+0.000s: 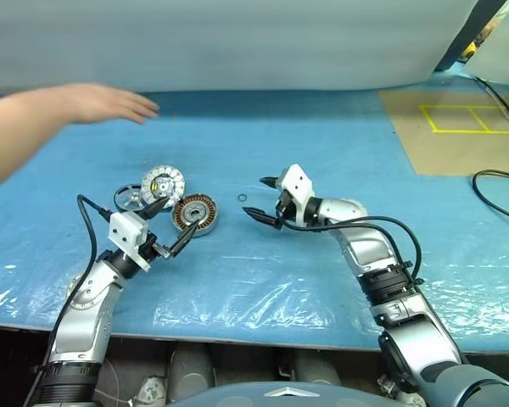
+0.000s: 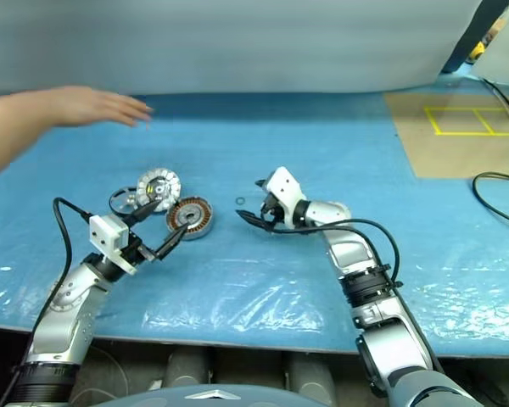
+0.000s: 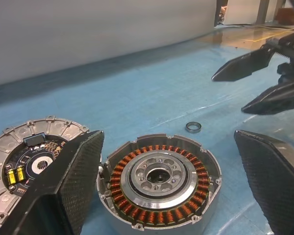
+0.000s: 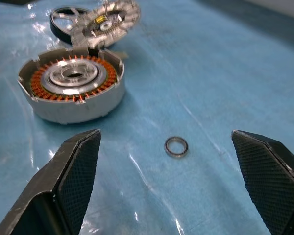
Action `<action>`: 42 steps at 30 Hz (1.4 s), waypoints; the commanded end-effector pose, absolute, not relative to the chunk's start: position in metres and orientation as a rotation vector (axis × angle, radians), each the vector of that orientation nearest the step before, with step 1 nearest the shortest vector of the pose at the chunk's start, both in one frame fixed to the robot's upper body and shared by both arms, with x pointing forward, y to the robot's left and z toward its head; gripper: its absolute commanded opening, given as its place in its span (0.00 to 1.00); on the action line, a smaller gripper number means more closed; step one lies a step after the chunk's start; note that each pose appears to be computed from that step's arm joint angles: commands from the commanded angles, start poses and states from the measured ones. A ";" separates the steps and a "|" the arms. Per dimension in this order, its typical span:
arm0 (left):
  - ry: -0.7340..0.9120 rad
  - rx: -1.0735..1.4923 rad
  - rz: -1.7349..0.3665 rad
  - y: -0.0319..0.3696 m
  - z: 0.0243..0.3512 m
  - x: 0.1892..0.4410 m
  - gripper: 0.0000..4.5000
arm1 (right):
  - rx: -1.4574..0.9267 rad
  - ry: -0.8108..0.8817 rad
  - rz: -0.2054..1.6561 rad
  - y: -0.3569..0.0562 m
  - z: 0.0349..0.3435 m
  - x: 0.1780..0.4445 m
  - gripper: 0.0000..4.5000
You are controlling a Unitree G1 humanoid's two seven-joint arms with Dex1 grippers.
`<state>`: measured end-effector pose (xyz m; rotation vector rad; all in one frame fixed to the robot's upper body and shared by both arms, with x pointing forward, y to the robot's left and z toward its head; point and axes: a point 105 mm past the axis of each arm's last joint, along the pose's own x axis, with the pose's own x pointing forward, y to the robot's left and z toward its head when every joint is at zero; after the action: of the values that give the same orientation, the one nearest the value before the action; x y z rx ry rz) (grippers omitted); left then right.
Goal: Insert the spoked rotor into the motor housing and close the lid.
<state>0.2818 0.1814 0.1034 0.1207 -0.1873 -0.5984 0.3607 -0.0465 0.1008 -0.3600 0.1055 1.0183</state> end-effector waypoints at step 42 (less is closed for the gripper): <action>-0.204 0.160 -0.482 0.199 0.114 0.257 1.00 | -0.401 0.335 0.973 -0.037 0.050 0.396 0.14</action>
<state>0.2578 0.1958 0.1010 0.1395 -0.1617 -0.4948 0.3984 -0.0314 0.0641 -0.3806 0.2823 0.9825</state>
